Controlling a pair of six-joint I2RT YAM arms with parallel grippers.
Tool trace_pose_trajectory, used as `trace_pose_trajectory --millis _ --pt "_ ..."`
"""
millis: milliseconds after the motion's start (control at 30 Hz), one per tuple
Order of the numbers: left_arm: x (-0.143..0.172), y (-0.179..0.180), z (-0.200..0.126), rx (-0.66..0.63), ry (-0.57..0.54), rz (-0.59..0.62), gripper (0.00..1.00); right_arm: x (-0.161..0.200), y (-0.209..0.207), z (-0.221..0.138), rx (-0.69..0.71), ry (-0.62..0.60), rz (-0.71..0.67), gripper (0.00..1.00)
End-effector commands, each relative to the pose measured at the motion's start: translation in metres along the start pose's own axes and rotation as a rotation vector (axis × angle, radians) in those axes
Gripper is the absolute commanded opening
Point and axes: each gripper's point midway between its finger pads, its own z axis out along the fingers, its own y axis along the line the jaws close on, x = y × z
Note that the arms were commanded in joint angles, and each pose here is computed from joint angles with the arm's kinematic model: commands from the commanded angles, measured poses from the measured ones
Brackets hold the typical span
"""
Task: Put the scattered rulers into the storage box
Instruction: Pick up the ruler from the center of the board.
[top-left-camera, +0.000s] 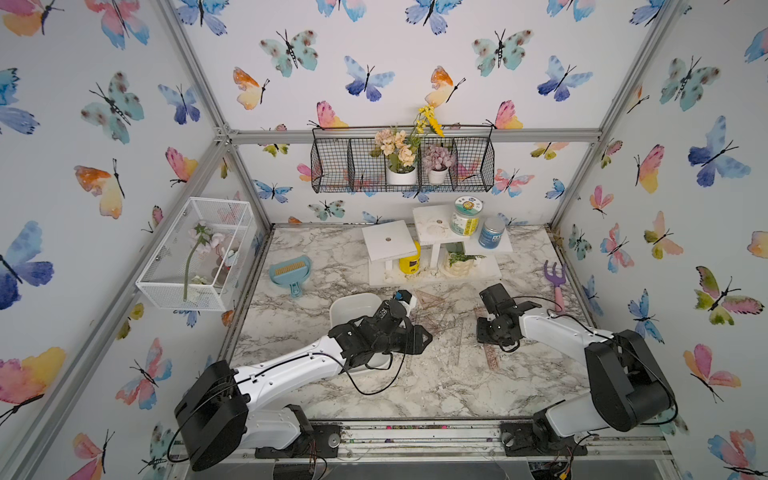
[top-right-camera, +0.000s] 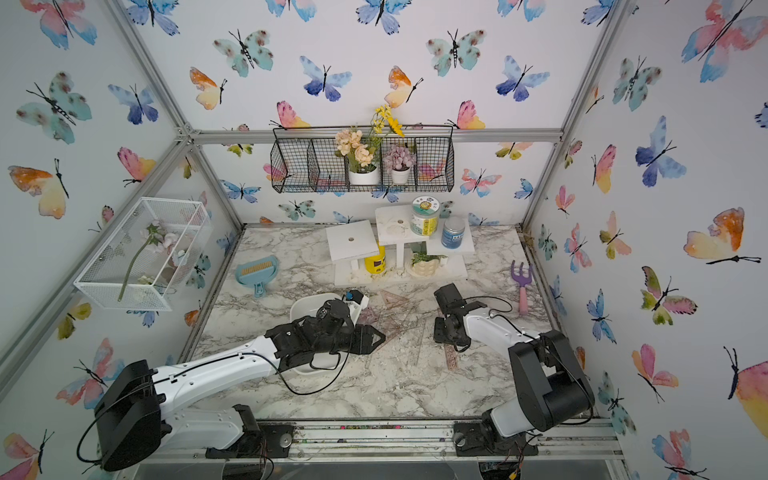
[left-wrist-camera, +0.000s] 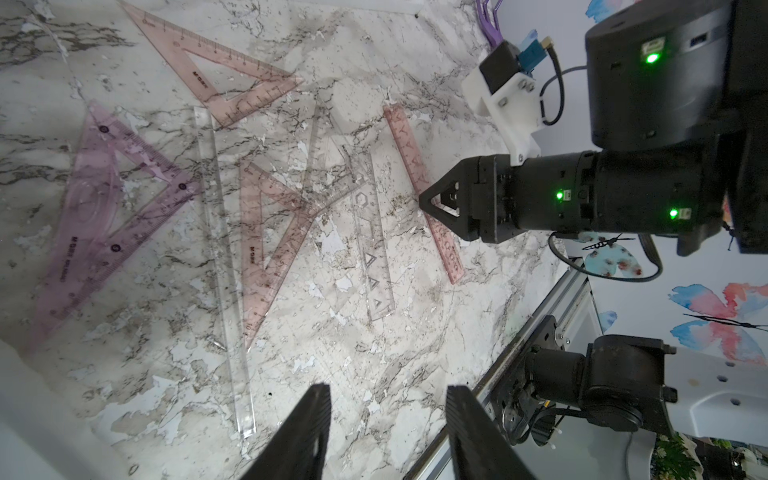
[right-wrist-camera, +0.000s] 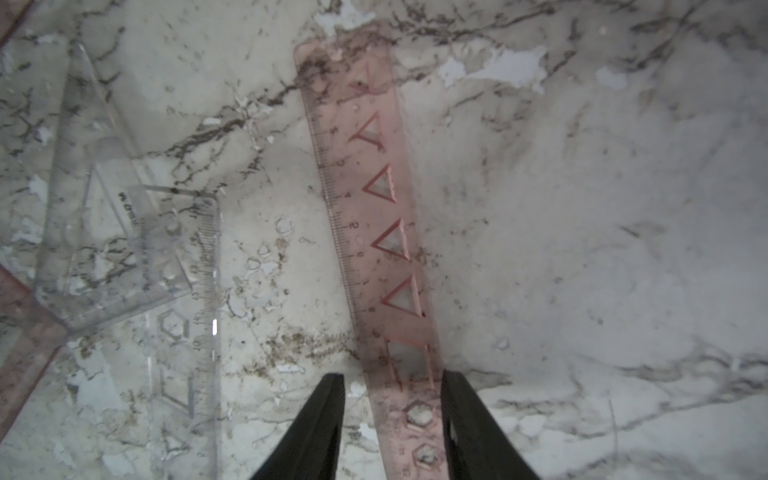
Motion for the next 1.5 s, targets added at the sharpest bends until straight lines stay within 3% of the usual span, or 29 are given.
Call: trace_pose_trajectory --millis 0,833,1300,1467 --pt "0.001 -0.001 0.000 0.013 -0.004 -0.003 0.50 0.004 -0.005 0.005 0.039 0.013 -0.003 0.44" --pt "0.006 0.000 -0.004 0.028 -0.009 -0.012 0.50 0.009 -0.007 0.017 0.088 0.059 -0.020 0.41" --pt "0.007 0.000 -0.008 0.033 -0.012 -0.010 0.50 0.008 -0.008 0.010 0.084 0.039 -0.010 0.26" --pt "0.006 -0.001 -0.010 0.034 -0.022 -0.012 0.50 0.004 -0.007 -0.003 0.068 0.009 0.000 0.14"
